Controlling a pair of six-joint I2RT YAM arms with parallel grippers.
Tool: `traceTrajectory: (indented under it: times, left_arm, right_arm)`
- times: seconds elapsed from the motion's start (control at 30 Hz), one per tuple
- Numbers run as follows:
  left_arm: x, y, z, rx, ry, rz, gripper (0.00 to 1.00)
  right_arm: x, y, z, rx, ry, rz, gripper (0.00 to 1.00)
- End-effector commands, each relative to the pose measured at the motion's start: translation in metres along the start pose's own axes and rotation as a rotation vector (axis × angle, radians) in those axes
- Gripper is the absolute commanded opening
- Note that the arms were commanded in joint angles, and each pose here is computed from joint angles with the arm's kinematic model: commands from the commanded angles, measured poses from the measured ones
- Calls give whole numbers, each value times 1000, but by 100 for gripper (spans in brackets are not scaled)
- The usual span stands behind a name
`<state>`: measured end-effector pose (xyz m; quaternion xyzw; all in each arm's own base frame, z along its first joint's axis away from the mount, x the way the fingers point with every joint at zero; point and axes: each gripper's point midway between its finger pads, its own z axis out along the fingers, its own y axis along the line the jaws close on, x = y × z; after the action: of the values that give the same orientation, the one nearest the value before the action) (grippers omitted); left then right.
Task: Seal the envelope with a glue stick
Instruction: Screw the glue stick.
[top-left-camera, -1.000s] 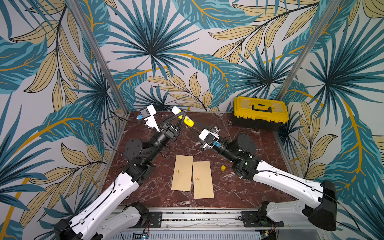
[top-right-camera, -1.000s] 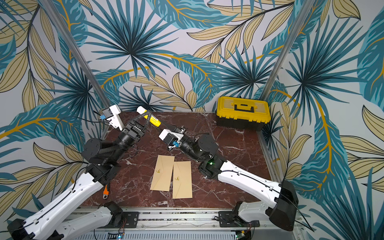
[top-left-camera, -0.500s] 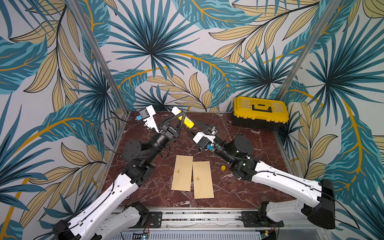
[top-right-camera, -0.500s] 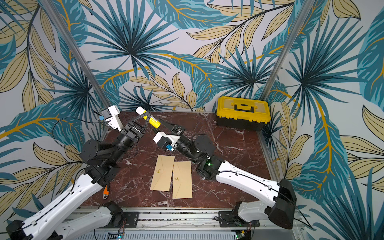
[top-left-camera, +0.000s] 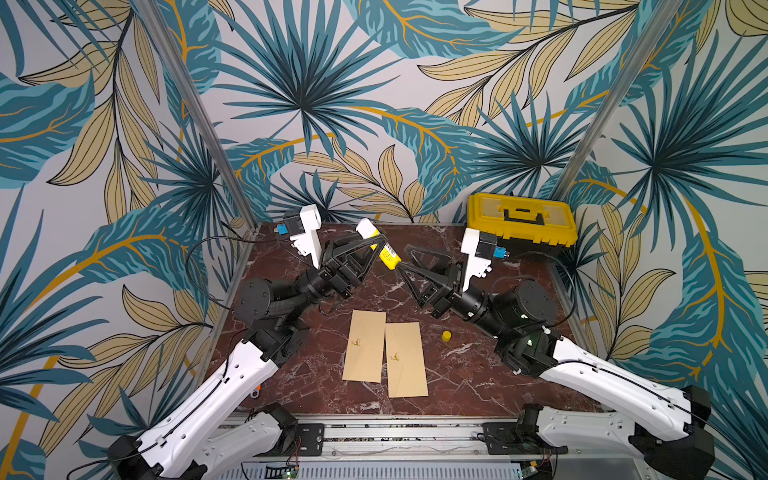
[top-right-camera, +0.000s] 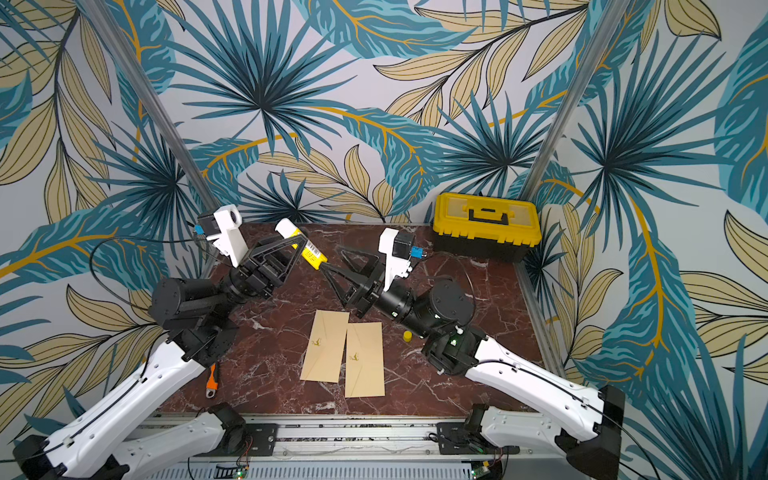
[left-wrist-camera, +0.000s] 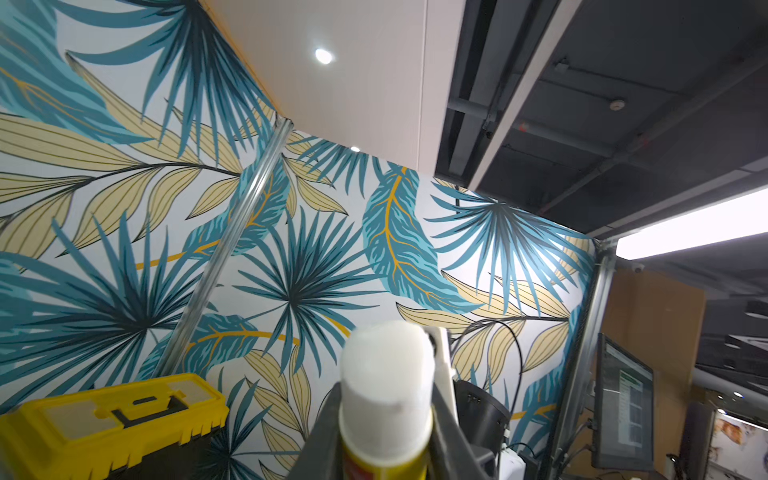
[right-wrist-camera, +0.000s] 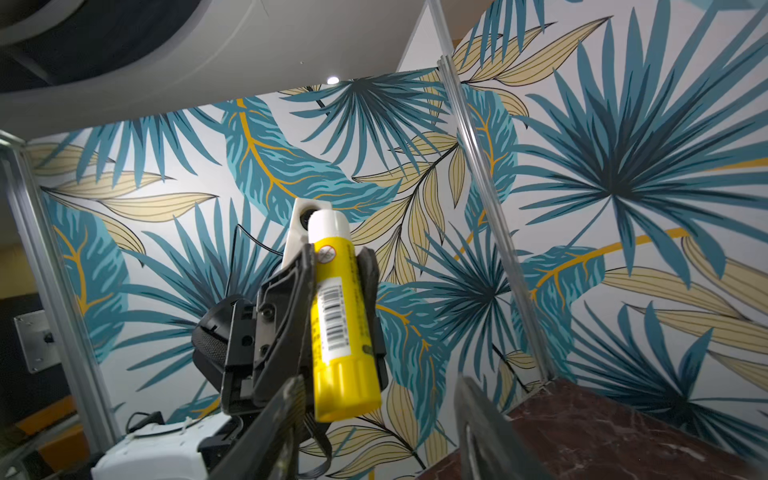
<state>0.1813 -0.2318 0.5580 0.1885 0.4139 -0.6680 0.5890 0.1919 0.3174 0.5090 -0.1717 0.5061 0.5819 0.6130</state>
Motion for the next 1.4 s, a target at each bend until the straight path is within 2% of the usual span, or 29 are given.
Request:
traceTrajectory:
  times: [0.0, 0.13, 0.27, 0.37, 0.43, 0.73, 0.87, 0.9, 0.97, 1.0, 1.37]
  left_arm:
    - [-15, -45, 1, 194, -14, 60, 0]
    - [-16, -51, 2, 238, -18, 49, 0]
    - [-16, -48, 1, 225, -24, 51, 0]
    - [-17, -49, 1, 222, -31, 53, 0]
    - [-19, -48, 1, 221, -37, 53, 0]
    - [-21, -48, 1, 205, -43, 60, 0]
    - [-21, -46, 2, 203, -43, 59, 0]
    - [-22, -46, 3, 204, -44, 61, 0]
    - [-22, -47, 2, 206, -46, 63, 0]
    - [-23, -48, 2, 204, -48, 65, 0]
    - [-24, -46, 2, 194, -55, 66, 0]
  right_arm:
    - [1, 14, 4, -97, -5, 251, 61]
    - [-8, 27, 7, -174, -30, 311, 55]
    - [-12, 42, 11, -249, -6, 351, 50]
    - [-9, 48, 14, -282, 22, 371, 41]
    - [-8, 49, 14, -291, 27, 377, 36]
    - [-10, 50, 5, -292, 17, 359, 32]
    - [-12, 54, 4, -307, 19, 344, 24]
    - [-11, 54, 4, -310, 23, 340, 25]
    - [-10, 54, 3, -309, 27, 331, 36]
    - [-10, 54, 2, -305, 29, 327, 36]
    - [-13, 60, -4, -318, 42, 274, 27]
